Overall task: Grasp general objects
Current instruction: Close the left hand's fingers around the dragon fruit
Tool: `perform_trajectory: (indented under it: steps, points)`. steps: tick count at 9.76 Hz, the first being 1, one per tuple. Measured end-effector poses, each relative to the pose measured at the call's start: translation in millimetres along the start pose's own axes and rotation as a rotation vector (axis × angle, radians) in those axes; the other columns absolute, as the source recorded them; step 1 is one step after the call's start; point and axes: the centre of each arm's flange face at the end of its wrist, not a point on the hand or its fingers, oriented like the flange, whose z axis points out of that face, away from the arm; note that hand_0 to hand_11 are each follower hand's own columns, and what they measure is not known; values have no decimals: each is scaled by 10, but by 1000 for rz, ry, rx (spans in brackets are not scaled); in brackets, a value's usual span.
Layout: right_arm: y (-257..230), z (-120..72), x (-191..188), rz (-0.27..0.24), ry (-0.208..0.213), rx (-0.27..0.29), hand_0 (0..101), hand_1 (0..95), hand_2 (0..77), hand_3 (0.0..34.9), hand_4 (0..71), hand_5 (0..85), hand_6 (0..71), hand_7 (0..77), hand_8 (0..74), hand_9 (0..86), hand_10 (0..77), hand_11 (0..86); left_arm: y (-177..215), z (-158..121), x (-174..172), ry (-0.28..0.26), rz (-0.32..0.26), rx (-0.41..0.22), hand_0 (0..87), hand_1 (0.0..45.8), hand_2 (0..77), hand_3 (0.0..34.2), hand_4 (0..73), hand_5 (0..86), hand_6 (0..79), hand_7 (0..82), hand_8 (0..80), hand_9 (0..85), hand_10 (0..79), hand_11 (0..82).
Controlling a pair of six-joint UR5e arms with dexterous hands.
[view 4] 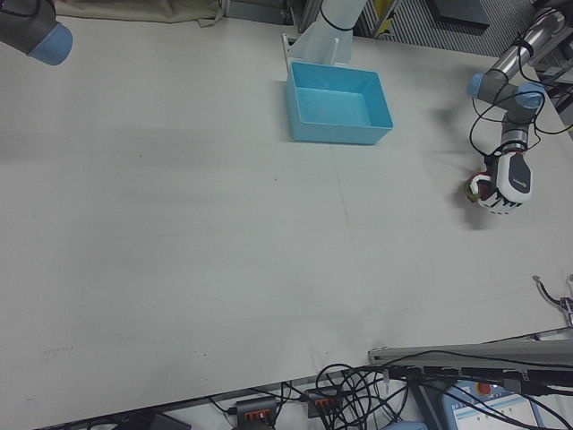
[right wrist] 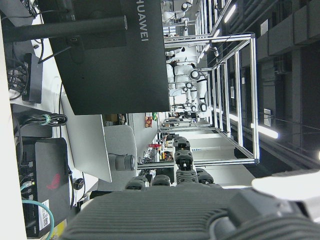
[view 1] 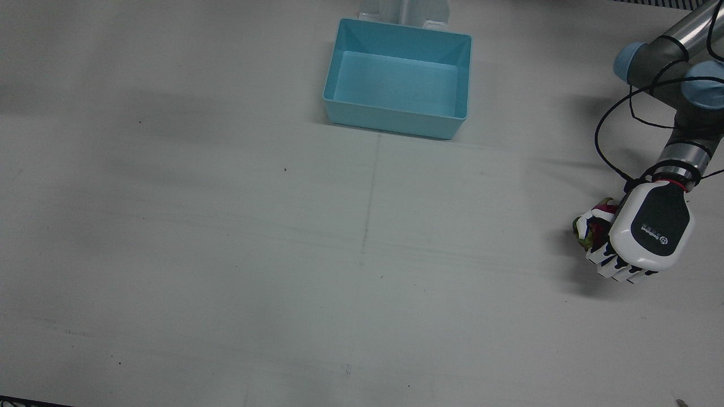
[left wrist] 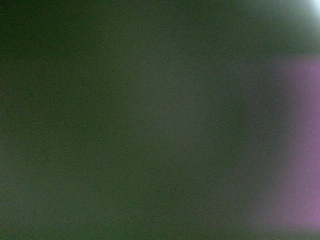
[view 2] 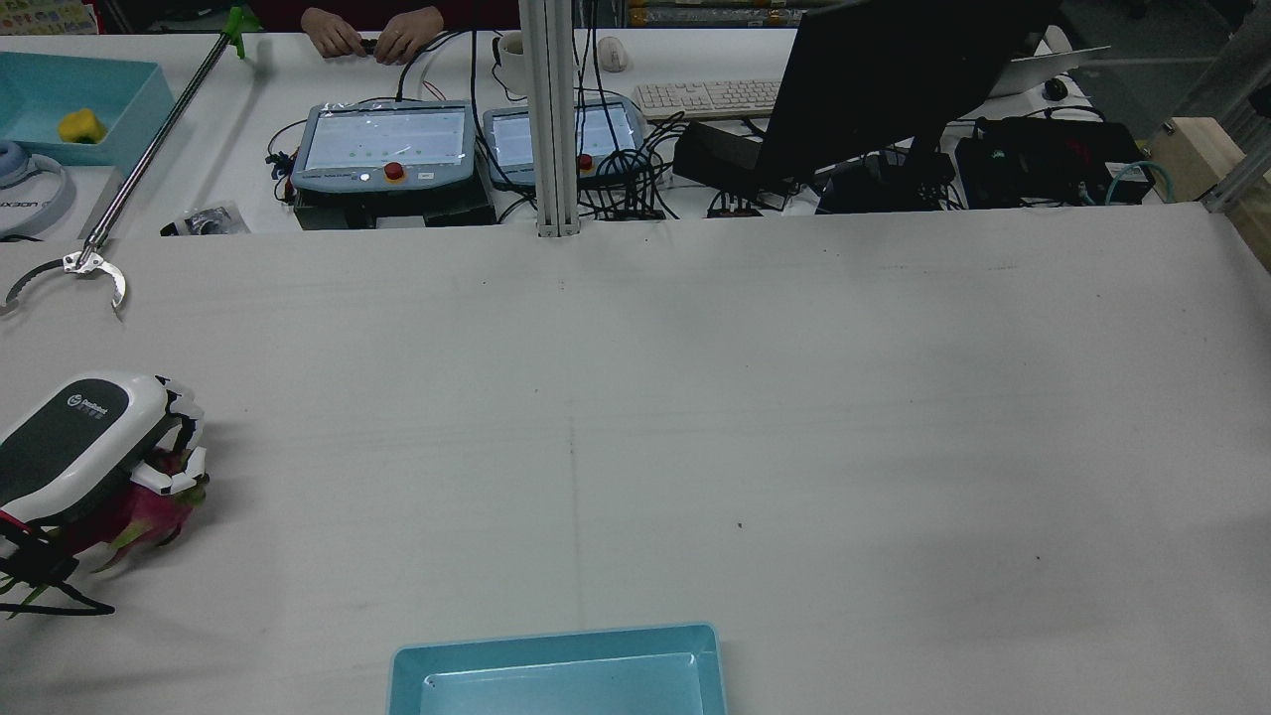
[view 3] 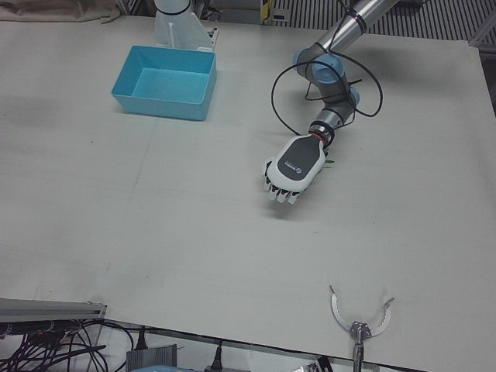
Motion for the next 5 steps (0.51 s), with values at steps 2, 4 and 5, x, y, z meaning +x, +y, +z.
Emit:
perform_trajectory:
  steps: [2,4,5]
  points:
    - [0,0,0,0,0,0,0,49,16,0,0,0,0,0,0,16,0,11,-118,-71,261,33,-18,11,334,0,654,0,698,453,704,704,704,704,704,704]
    - [0,0,0,0,0,0,0,49,16,0,0,0,0,0,0,16,0,11,-258,-89,700,69,-36,24,336,0,660,0,698,458,704,704,704,704,704,704]
    - [0,0,0,0,0,0,0,49,16,0,0,0,0,0,0,16,0,11,-331,-86,959,84,-44,29,336,0,660,0,698,458,704,704,704,704,704,704]
